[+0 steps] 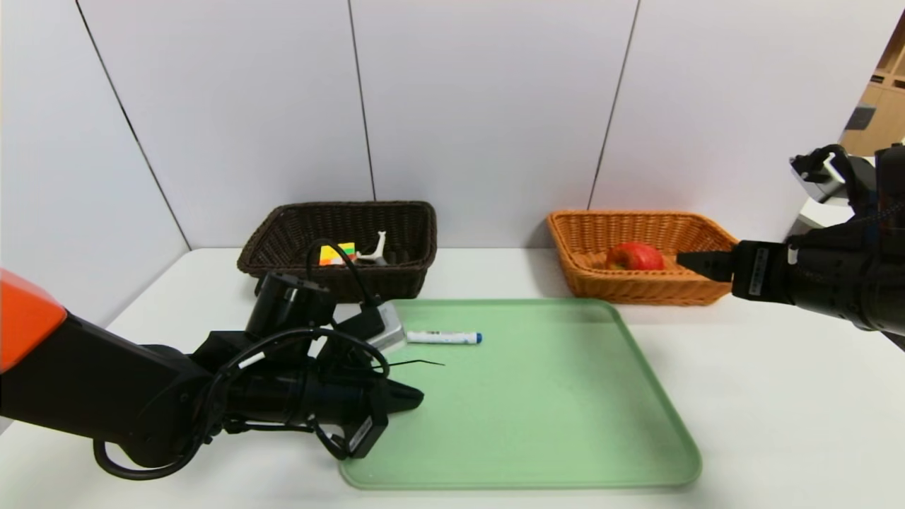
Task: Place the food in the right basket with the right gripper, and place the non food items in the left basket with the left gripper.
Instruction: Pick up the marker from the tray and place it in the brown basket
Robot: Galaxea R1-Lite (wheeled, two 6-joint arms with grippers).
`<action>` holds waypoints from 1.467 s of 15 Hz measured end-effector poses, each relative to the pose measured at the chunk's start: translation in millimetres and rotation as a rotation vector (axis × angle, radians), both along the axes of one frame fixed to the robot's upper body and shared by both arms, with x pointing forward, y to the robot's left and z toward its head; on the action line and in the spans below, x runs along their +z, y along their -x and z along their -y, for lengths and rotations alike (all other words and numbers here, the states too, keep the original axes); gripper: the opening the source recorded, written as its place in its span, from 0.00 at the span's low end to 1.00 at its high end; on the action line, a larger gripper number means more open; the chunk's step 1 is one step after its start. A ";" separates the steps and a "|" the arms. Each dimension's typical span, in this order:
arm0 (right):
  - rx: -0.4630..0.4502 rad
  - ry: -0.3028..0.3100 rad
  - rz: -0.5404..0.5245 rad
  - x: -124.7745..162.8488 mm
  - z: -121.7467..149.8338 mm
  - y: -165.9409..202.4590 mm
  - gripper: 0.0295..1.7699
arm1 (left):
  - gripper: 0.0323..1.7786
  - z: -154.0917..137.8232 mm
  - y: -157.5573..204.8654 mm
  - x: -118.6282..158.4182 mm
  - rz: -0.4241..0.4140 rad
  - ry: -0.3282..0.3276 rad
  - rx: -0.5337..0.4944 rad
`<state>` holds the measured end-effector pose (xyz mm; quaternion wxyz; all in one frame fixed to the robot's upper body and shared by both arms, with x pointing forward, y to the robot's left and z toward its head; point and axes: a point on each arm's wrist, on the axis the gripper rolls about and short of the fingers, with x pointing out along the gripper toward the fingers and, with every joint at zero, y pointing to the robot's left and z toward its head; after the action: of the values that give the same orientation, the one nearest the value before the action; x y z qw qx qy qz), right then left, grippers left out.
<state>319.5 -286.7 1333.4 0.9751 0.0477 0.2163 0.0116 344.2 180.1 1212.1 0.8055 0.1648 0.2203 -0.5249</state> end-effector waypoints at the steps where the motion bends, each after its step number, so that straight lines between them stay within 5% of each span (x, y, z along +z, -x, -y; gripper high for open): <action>1: 0.001 -0.001 0.003 0.7 0.2 0.8 0.96 | 0.01 -0.4 0.6 0.4 0.003 0.000 0.001; 9: 0.013 -0.007 0.005 1.4 0.3 2.8 0.96 | 0.01 8.8 0.2 11.2 0.045 -0.013 0.061; 15: 0.004 -0.004 -0.010 -2.8 2.3 2.5 0.96 | 0.49 15.3 -4.5 17.8 0.068 0.001 0.076; 22: 0.000 -0.003 -0.007 -1.9 2.5 1.0 0.96 | 0.77 37.3 -43.4 26.5 0.127 0.043 0.080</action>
<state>318.5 -289.2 1331.5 0.9742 0.0494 0.2197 0.0120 387.7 142.8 1238.7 0.8415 0.1713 0.1639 -0.4855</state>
